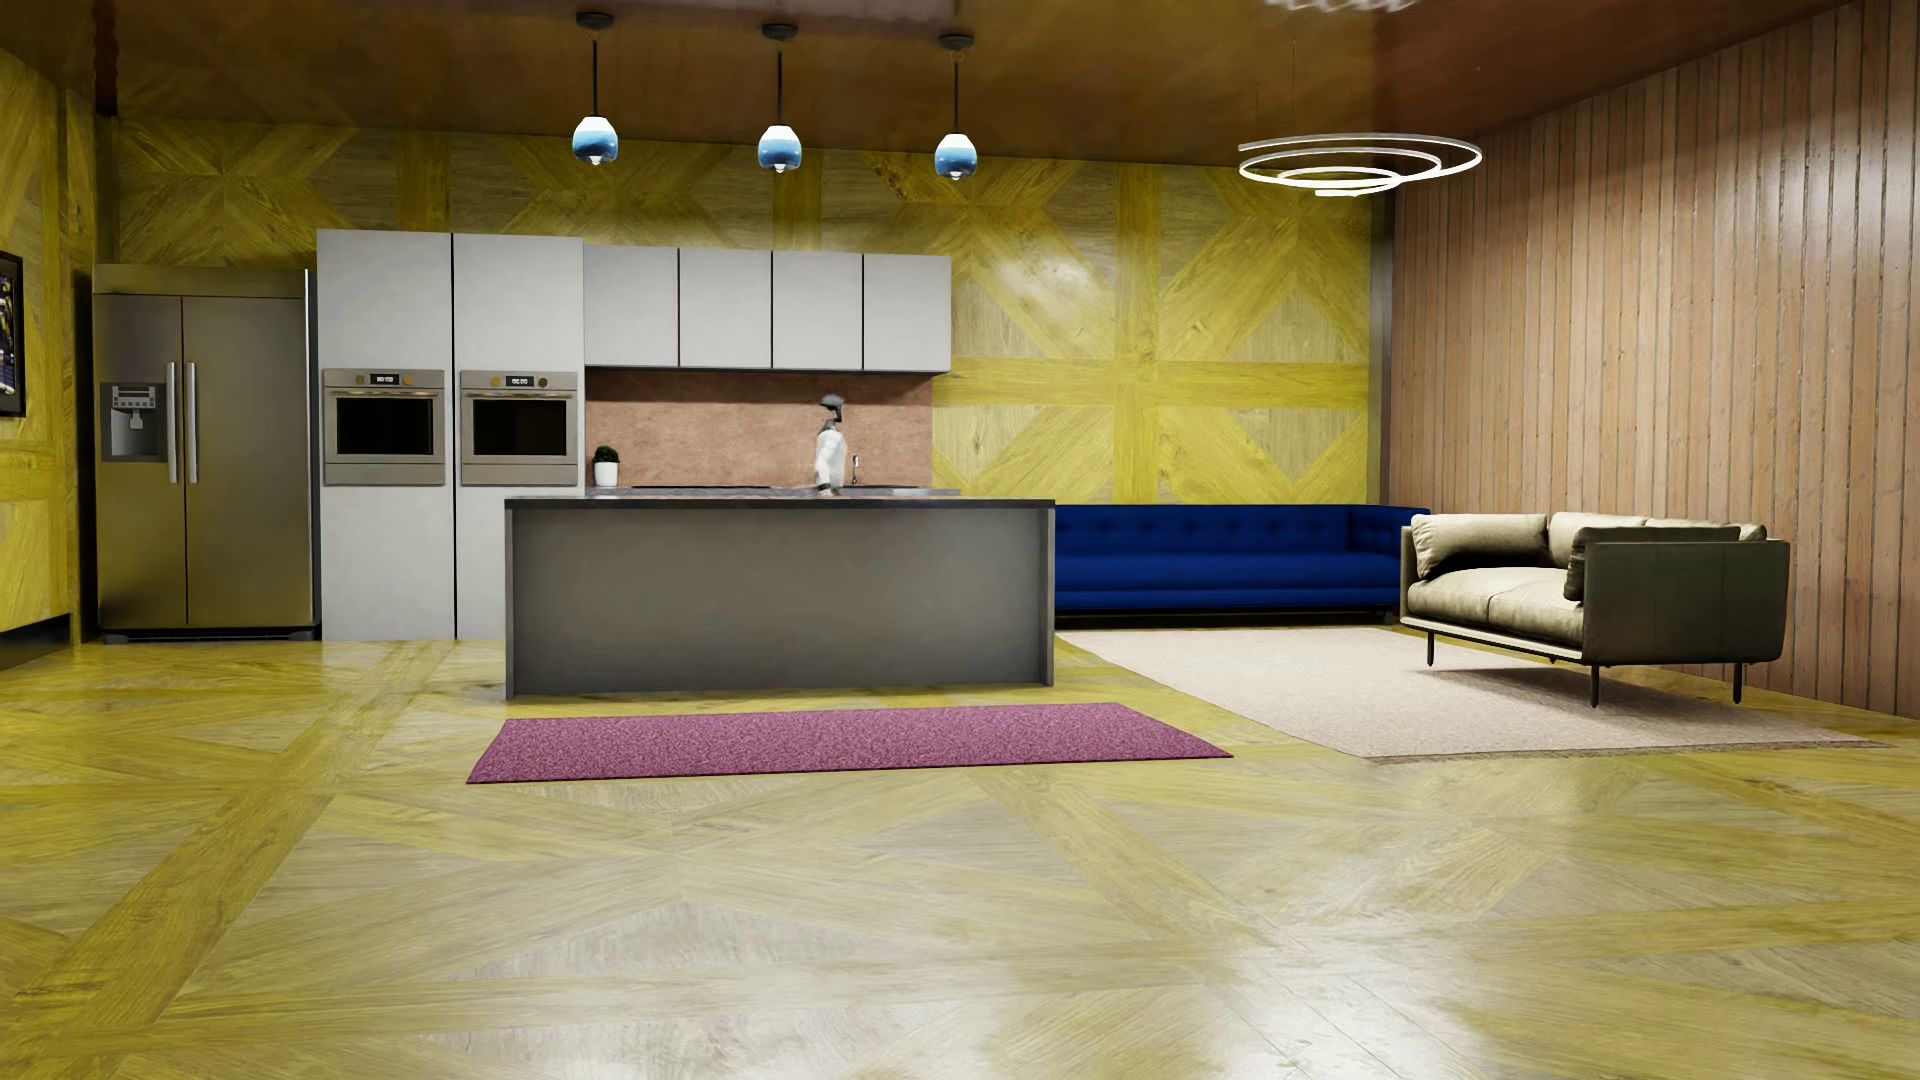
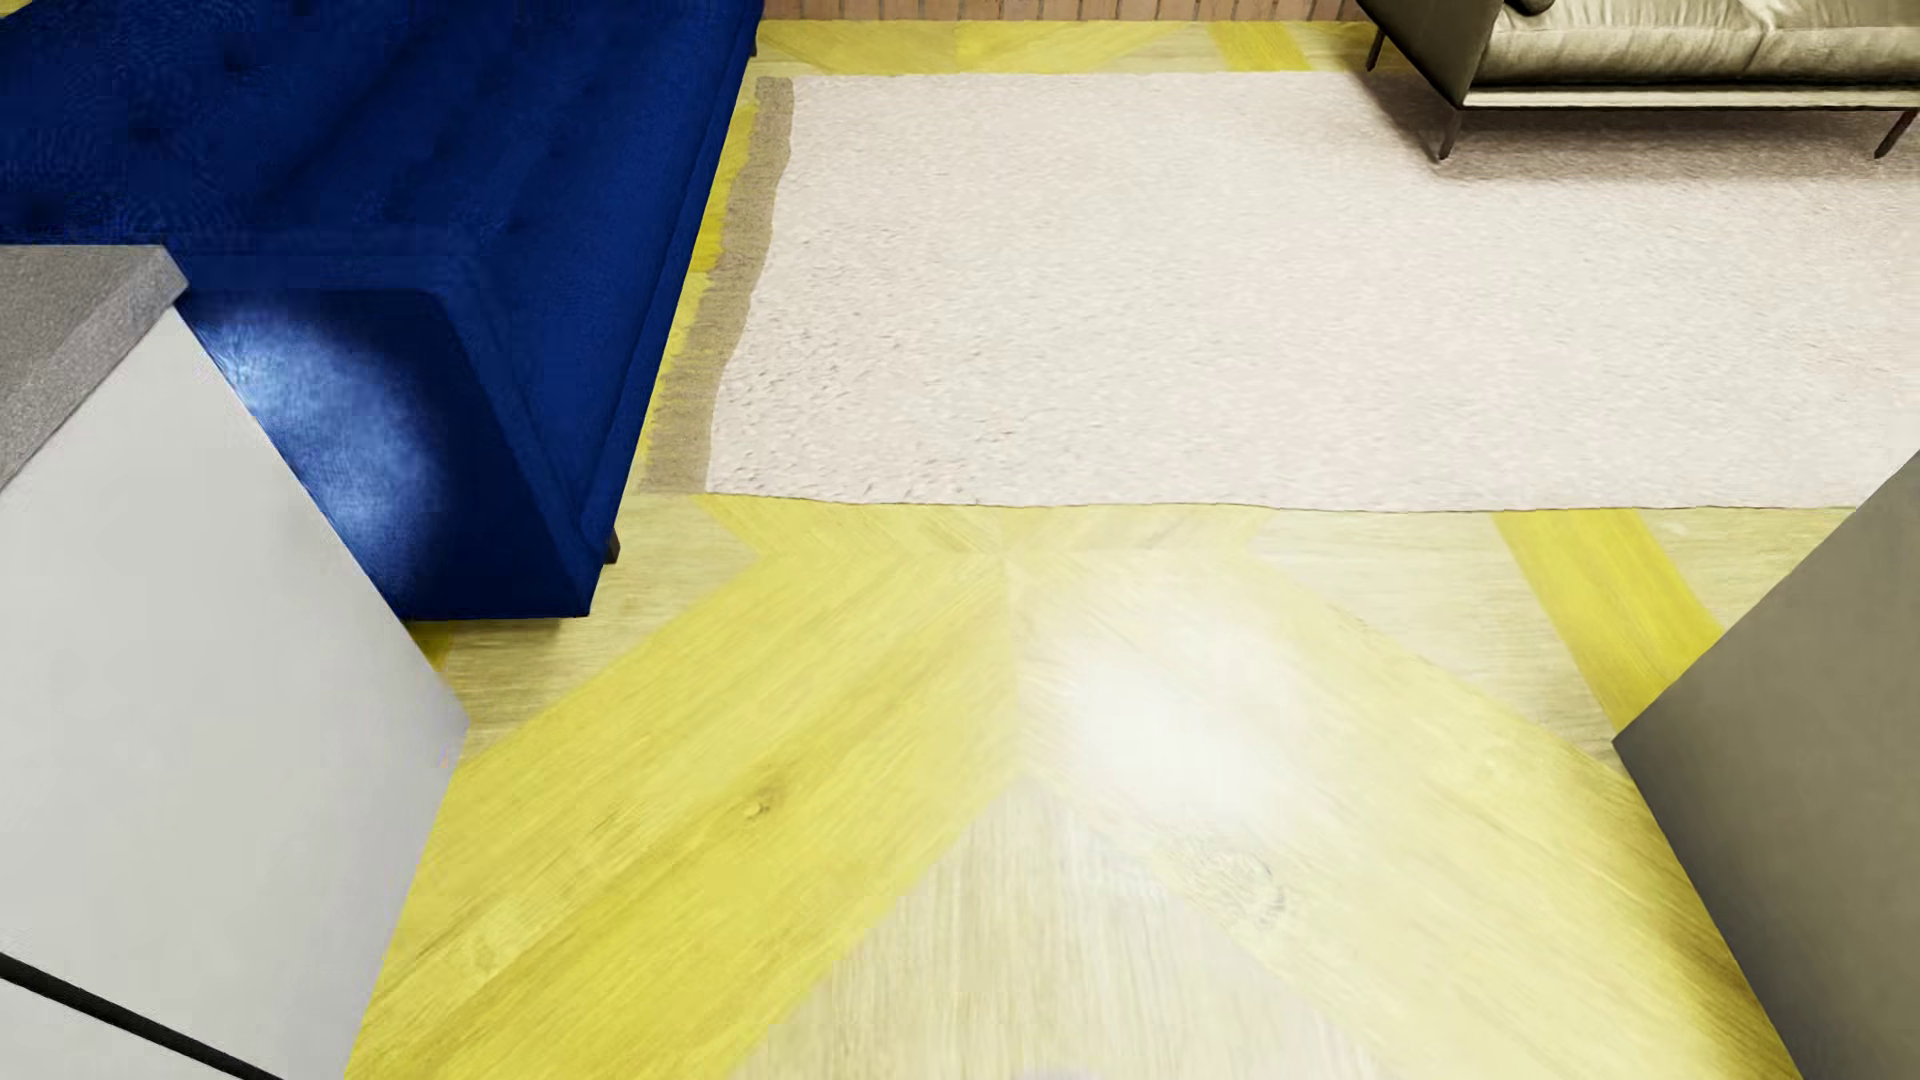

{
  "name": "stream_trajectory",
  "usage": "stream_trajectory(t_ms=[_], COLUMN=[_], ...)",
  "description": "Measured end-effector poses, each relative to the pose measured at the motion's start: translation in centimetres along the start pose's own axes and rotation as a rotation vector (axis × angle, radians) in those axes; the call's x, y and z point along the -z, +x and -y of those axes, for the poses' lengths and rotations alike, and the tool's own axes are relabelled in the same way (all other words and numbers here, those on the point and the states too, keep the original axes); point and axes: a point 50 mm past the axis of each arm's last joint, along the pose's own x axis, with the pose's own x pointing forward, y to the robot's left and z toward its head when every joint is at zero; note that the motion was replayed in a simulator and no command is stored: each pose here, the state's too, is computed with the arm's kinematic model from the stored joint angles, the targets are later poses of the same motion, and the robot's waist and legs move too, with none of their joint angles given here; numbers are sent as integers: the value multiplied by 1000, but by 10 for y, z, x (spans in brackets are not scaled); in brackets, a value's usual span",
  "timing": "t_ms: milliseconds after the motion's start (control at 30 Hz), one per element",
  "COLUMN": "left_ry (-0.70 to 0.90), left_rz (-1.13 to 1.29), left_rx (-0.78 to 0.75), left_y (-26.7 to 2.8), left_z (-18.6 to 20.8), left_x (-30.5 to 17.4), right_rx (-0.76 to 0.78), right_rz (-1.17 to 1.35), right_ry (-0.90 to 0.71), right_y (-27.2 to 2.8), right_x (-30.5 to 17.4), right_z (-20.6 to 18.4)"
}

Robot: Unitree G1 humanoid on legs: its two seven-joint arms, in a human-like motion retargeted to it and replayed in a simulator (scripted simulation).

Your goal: Walk to the sofa

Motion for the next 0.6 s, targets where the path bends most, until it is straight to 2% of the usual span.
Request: stream_trajectory(t_ms=[100,167,267,367,433,600], left_ry=[-10,-29,-96,-15,-2,-29], left_rz=[191,256,136,-93,-213,-315], left_rx=[-95,-141,-117,-10,56,172], left_y=[3,2,6,2,-12,-39], left_z=[-34,-49,-33,-2,22,69], left_x=[-53,-73,-40,18,54,90], right_rx=[-10,-21,-25,-27,-5,71], right_rz=[-126,-197,-249,-68,111,470], right_ry=[-6,-7,-11,-45,-14,-23], right_y=[-9,-15,-17,0,5,-9], right_x=[38,57,67,14,-34,-129], right_z=[-4,-8,-8,-5,0,29])
